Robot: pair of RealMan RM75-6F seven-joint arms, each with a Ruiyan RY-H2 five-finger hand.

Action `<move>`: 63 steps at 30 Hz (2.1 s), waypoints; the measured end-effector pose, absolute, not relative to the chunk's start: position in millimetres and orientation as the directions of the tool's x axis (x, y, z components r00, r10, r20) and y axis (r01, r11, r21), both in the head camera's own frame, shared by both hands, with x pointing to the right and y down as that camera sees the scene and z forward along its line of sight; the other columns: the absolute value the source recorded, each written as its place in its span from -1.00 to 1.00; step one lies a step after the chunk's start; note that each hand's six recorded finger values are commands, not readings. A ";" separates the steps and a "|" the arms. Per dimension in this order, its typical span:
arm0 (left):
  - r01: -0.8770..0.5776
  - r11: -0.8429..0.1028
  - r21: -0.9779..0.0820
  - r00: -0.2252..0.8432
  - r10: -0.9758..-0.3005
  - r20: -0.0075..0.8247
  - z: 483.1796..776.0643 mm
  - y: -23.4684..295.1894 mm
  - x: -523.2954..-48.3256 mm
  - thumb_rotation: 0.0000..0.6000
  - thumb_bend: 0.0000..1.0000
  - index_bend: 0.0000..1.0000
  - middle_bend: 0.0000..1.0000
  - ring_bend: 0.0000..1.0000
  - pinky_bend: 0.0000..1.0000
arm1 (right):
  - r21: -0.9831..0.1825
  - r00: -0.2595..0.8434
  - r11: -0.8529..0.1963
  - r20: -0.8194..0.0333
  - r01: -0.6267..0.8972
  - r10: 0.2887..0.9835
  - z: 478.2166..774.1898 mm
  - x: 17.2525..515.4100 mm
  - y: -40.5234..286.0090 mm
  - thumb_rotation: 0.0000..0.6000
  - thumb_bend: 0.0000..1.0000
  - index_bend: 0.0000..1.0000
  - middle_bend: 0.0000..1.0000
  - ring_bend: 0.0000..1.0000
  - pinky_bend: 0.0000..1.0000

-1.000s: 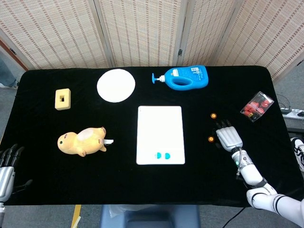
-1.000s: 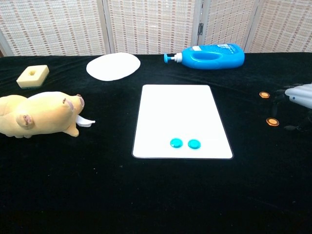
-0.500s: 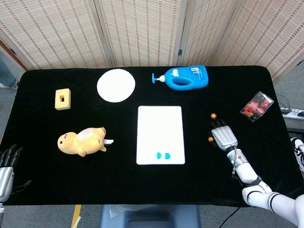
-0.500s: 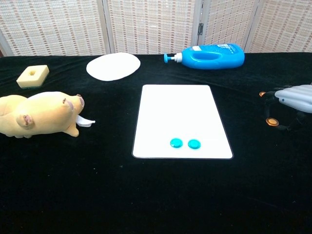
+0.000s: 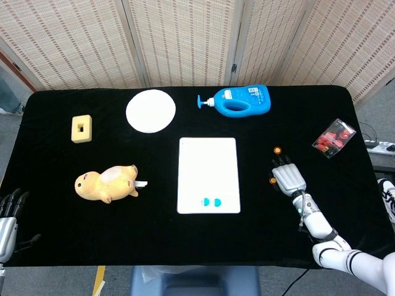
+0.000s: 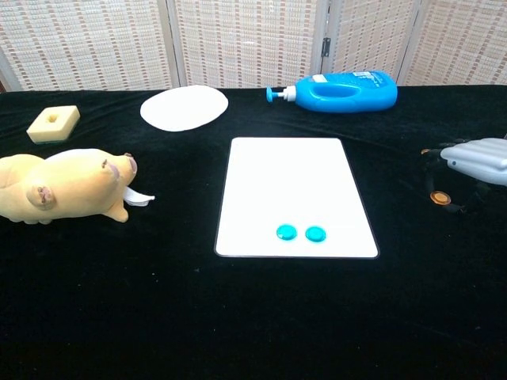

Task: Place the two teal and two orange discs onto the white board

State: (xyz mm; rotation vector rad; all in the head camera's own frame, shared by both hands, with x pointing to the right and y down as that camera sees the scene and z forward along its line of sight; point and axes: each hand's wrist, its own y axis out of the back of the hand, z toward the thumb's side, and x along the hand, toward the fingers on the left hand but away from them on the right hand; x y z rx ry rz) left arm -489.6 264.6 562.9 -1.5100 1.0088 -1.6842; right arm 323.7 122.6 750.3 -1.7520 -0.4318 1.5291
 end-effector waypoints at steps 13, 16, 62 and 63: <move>-0.026 -0.491 -0.871 -0.124 -0.863 0.490 563.2 264.6 -491.1 1.00 -0.80 -1.00 -1.00 -1.00 -1.00 | -0.746 0.254 -0.633 -0.666 -0.207 0.702 735.5 316.5 115.9 1.00 -0.18 0.02 -0.63 -0.84 -1.00; -0.027 -0.487 -0.873 -0.124 -0.865 0.486 562.1 264.3 -490.9 1.00 -0.80 -1.00 -1.00 -1.00 -1.00 | -0.757 0.295 -0.623 -0.652 -0.195 0.699 725.2 300.4 112.1 1.00 -0.18 0.02 -0.63 -0.84 -1.00; -0.046 -0.493 -0.869 -0.163 -0.854 0.494 563.7 275.3 -506.9 1.00 -0.80 -1.00 -1.00 -1.00 -1.00 | -0.761 0.502 -0.593 -0.633 -0.264 0.589 739.5 89.2 93.7 1.00 -0.18 -0.50 -0.68 -0.87 -1.00; -0.047 -0.493 -0.869 -0.163 -0.854 0.494 563.8 275.1 -506.8 1.00 -0.80 -1.00 -1.00 -1.00 -1.00 | -0.765 0.498 -0.591 -0.628 -0.255 0.598 737.9 92.0 90.9 1.00 -0.18 -0.50 -0.68 -0.87 -1.00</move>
